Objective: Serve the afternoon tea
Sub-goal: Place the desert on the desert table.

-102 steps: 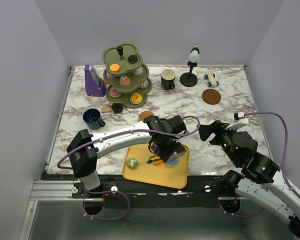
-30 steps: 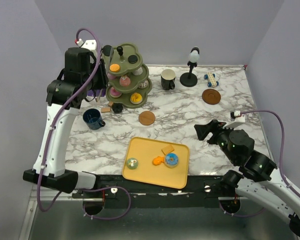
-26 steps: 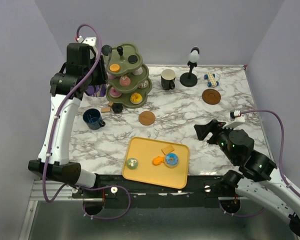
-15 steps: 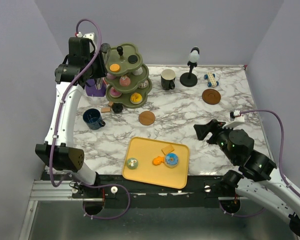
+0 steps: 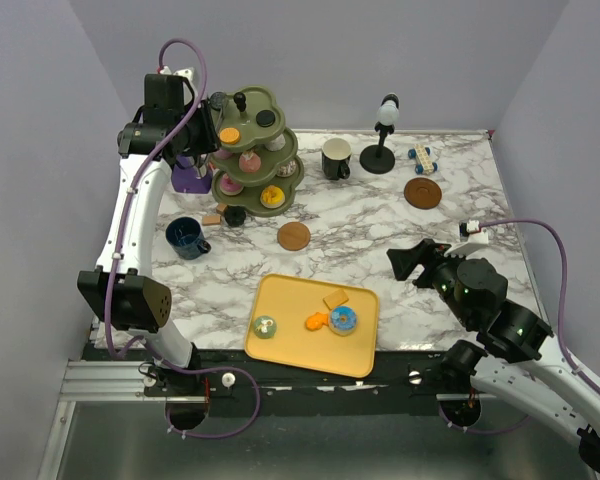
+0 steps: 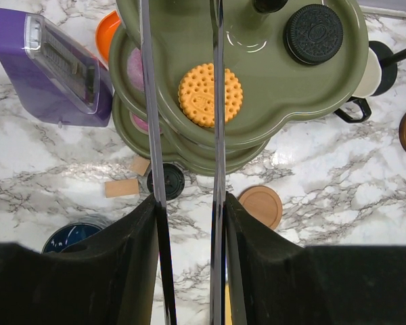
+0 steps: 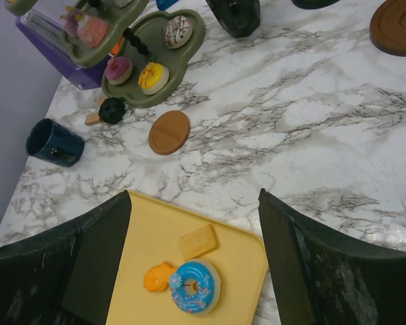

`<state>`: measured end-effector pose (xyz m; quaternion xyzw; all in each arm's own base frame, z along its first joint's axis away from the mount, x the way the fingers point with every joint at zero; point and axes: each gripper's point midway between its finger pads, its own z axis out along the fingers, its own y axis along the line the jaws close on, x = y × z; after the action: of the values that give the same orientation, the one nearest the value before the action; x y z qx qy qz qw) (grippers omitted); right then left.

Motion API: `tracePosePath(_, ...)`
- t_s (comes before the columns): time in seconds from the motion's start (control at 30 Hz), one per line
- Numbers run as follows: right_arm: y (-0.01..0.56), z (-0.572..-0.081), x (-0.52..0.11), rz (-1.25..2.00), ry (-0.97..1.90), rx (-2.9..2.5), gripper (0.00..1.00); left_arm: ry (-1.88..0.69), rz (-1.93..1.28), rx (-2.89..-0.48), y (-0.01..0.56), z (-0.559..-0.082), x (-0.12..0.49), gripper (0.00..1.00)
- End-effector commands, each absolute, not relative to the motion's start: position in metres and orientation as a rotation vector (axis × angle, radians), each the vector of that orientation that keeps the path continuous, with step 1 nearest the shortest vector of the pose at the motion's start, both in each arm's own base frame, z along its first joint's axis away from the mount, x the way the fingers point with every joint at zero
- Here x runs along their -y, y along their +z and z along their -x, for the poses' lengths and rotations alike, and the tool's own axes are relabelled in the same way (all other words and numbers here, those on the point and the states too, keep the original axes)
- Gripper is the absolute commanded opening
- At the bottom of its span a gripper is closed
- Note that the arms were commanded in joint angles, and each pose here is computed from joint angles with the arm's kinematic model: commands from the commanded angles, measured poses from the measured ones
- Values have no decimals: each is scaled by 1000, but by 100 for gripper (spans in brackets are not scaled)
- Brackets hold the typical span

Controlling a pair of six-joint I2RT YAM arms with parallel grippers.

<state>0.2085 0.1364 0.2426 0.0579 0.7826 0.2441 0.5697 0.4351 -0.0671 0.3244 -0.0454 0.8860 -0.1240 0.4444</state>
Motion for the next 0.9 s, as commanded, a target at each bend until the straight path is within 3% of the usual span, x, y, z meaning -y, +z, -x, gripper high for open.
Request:
tracePosePath(0.0,242,-208,-139,-121,585,-1829,84,-351,98,-2161,330,-440,72,42)
tracePosePath(0.37,241,-208,-136,-131,576,-1826,84,-325,102,-2204,317,-443,69,45)
tracePosePath(0.87,240,-209,-136,-132,571,-1829,84,-344,89,-2211,315,-437,72,59)
